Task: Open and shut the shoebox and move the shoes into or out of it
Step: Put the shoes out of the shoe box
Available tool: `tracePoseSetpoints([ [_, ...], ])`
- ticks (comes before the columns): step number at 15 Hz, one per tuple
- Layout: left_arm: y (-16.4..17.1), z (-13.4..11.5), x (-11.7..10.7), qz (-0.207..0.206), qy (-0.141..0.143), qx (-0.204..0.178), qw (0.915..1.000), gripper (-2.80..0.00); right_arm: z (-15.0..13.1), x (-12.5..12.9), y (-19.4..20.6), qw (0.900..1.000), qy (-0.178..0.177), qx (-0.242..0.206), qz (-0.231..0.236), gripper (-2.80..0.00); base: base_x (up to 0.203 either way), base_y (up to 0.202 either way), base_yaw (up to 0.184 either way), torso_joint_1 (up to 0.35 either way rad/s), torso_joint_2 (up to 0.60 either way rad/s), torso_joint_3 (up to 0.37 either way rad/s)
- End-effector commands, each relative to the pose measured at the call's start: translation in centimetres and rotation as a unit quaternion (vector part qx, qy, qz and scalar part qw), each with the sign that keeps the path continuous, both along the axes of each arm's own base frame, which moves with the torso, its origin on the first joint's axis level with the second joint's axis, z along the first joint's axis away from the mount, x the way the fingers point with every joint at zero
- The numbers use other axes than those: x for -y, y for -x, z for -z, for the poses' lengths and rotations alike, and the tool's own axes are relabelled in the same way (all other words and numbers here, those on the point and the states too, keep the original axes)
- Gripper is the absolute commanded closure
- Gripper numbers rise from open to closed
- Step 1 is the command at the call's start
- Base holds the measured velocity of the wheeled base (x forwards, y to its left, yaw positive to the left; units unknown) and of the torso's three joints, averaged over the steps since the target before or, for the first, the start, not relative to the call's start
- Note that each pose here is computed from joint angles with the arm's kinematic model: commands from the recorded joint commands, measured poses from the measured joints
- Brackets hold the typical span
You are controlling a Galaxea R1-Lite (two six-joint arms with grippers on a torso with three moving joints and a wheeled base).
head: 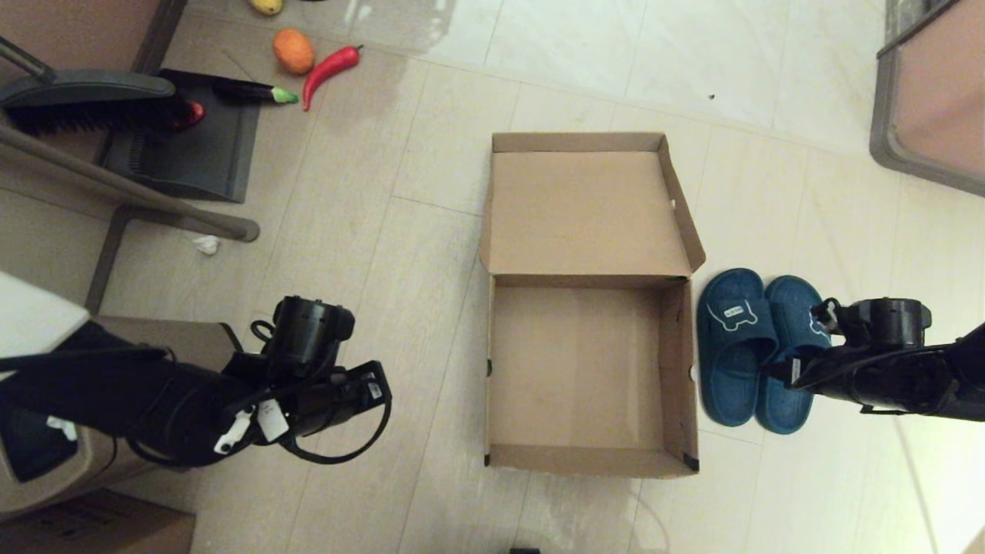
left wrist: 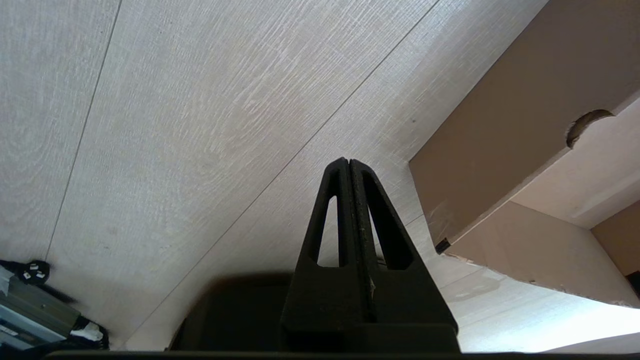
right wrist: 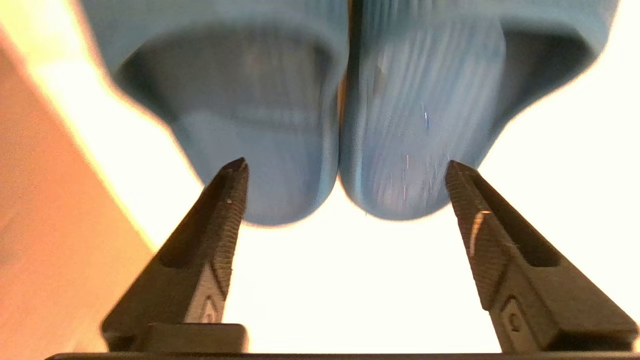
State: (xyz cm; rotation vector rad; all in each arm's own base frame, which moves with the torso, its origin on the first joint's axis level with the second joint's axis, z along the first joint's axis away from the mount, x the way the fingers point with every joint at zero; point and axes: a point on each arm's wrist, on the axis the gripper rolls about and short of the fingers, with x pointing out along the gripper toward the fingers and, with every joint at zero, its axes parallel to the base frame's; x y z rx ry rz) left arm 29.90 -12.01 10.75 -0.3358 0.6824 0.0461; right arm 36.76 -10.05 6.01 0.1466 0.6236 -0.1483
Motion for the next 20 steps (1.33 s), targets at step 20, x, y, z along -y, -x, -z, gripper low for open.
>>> tracePoseSetpoints([
  [20,-1.8,0.3,4.9,0.038,-0.003,0.020,0.9991,0.00,2.9,2.2,-4.1,0.998,0.006,0.060,-0.001,-2.80,0.000,0.000,0.000,0.000,0.00,0.000],
])
